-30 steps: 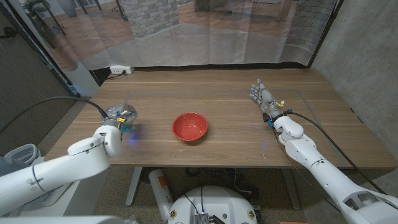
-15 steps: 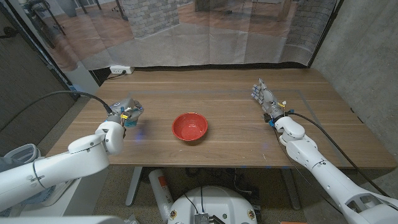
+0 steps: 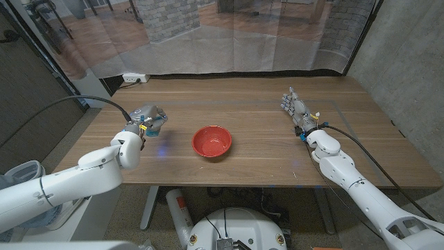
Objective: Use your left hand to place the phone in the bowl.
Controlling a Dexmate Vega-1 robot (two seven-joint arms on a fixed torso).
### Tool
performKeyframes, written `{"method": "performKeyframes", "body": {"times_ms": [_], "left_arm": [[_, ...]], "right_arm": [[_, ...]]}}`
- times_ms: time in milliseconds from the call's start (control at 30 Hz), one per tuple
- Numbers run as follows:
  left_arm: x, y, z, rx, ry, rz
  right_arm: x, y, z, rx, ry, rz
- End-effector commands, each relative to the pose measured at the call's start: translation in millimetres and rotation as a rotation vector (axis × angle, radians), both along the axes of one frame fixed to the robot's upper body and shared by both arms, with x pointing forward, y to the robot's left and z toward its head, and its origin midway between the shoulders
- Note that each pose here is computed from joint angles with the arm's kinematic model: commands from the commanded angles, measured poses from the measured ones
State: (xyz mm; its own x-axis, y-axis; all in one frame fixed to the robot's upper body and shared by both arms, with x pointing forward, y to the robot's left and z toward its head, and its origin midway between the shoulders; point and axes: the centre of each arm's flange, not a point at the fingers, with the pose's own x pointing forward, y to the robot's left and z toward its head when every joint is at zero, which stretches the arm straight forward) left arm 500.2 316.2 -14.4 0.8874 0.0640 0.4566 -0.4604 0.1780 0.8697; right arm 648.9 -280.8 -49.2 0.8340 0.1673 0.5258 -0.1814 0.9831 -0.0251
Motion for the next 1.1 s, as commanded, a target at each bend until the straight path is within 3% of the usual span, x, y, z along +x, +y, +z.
{"method": "performKeyframes", "body": {"times_ms": [33, 367, 1100], "left_arm": [[1.7, -15.1, 5.1, 0.056, -0.025, -0.054], [-1.8, -31.5, 11.9, 0.106, -0.057, -0.101], [9.0, -58.5, 21.0, 0.212, -0.079, -0.227]], "right_arm": [[2.2, -0.6, 0.9, 0.008, 0.002, -0.001], [4.1, -1.1, 1.4, 0.005, 0.002, 0.003], [2.7, -1.1, 0.7, 0.020, -0.006, -0.009]]}}
